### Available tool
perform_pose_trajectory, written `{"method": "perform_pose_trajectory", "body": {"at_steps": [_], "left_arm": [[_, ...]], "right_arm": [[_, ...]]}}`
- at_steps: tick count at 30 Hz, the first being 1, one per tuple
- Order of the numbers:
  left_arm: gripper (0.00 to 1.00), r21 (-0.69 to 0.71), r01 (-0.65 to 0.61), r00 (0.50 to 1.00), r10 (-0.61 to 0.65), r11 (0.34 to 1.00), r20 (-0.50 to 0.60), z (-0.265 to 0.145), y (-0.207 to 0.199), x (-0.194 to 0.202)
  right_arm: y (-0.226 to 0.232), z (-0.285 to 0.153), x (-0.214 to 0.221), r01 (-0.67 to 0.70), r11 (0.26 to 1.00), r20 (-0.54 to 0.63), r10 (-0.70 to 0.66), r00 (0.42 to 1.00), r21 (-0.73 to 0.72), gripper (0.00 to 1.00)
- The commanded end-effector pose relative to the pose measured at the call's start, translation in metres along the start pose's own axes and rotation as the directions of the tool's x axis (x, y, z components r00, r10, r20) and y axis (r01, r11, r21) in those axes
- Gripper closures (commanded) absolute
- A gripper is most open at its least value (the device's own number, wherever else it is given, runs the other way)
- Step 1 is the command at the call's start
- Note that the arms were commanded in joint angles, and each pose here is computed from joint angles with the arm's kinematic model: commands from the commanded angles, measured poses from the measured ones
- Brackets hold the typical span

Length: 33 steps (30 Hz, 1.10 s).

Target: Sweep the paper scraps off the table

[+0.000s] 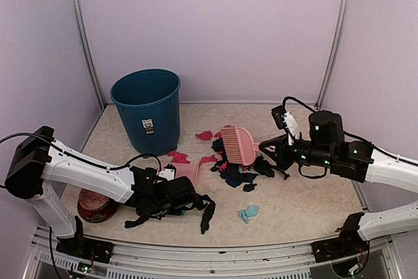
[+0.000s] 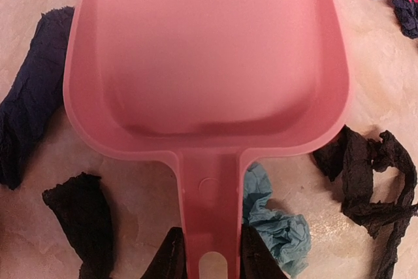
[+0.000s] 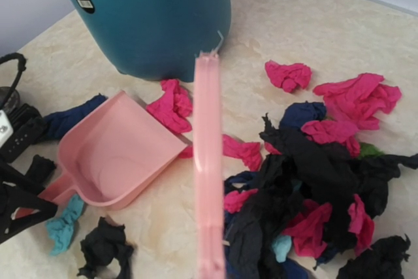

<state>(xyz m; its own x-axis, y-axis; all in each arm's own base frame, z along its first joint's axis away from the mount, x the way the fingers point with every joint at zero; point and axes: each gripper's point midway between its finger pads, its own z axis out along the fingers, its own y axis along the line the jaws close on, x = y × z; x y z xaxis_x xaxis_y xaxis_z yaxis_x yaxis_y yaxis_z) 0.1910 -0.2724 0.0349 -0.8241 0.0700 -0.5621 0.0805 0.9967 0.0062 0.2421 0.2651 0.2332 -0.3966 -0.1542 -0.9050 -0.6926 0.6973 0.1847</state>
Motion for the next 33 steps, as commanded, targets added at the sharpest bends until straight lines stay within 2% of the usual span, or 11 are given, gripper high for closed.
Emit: {"method": "perform_pose_trajectory", "body": {"at_steps": [1,6,7,9,12,15,21,33], "left_arm": [[1.0,-0.02,0.007,1.0,-0.007,1.0,0.017,0.0,0.01,-0.003],[1.0,-0.024,0.019,0.999,-0.018,1.0,0.033,-0.004,0.014,-0.007],[0.98,-0.024,0.019,0.999,-0.018,1.0,0.036,-0.005,0.014,-0.007],[0.79,-0.023,0.023,0.999,-0.022,0.999,0.041,-0.006,0.015,-0.009],[0.57,-0.026,0.018,0.999,-0.017,1.0,0.044,-0.006,0.015,-0.01],[0.5,-0.037,0.019,0.999,-0.018,0.999,0.046,-0.004,0.018,-0.009],[0.49,-0.034,0.02,0.999,-0.018,0.999,0.043,0.0,0.02,-0.009],[0.66,0.025,0.034,0.999,-0.035,0.999,0.035,0.008,0.018,-0.009]], "right_arm": [[-0.001,-0.002,-0.01,-0.013,1.0,0.038,0.013,0.999,0.001,1.0],[0.0,-0.003,-0.011,-0.018,1.0,0.041,0.018,0.999,-0.004,1.0],[0.0,-0.003,-0.012,-0.019,1.0,0.042,0.019,0.999,-0.005,1.0],[0.0,-0.003,-0.012,-0.019,1.0,0.04,0.02,0.999,-0.005,1.0],[0.0,-0.002,-0.012,-0.019,1.0,0.038,0.019,0.999,-0.006,1.0],[0.001,-0.002,-0.013,-0.019,1.0,0.036,0.02,0.999,-0.01,1.0],[0.002,-0.001,-0.014,-0.022,1.0,0.033,0.023,0.999,-0.014,1.0],[0.003,0.001,-0.015,-0.026,0.999,0.028,0.026,0.999,-0.02,1.0]]}}
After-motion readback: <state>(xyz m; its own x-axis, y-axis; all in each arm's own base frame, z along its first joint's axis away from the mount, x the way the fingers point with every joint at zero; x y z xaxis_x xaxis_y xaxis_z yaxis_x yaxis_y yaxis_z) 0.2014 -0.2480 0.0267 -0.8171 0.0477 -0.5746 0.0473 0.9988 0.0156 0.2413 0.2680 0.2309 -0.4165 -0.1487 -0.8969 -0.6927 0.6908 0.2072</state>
